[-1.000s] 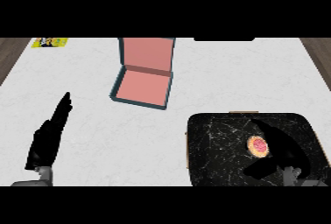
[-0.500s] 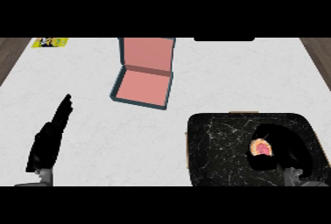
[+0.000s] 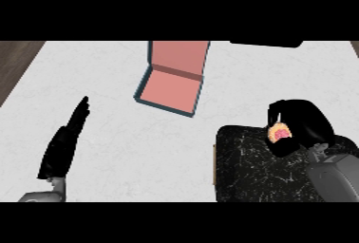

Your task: Pick the cupcake from the tray and place it in the cardboard box

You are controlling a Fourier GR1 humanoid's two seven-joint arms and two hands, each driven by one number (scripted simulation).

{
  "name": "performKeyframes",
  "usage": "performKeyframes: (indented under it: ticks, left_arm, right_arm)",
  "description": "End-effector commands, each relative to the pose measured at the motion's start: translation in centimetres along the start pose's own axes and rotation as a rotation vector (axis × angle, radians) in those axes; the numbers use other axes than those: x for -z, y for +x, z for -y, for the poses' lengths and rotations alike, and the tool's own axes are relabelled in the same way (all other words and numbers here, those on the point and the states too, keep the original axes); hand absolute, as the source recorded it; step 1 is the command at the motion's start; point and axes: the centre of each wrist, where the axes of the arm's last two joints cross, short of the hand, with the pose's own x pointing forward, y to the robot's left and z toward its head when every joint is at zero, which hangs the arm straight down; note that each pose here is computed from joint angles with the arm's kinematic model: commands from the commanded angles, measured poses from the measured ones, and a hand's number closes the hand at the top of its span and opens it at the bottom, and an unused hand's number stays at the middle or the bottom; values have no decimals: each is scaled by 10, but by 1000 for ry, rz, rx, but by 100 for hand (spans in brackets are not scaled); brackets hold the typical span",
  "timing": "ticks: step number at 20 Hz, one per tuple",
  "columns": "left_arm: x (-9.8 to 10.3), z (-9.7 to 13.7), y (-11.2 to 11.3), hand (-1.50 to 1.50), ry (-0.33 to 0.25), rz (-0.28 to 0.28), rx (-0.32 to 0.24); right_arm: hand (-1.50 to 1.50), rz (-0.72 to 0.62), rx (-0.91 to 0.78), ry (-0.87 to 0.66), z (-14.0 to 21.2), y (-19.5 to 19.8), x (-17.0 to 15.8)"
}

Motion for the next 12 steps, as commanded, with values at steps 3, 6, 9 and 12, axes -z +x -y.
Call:
performKeyframes:
  ticks: [3, 6, 9, 12]
  left_arm:
    - [9, 6, 14, 0, -52, 46, 5]
    - [11, 9, 14, 0, -28, 35, 10]
    - [16, 9, 12, 0, -24, 18, 7]
    - [10, 7, 11, 0, -39, 37, -1]
  right_arm:
    - [150, 293, -139, -39, 59, -15, 40]
    - [150, 378, -124, -95, 66, -31, 59]
    - [150, 496, -25, -101, 95, -24, 82]
    - [150, 638, 198, -174, 111, -22, 91]
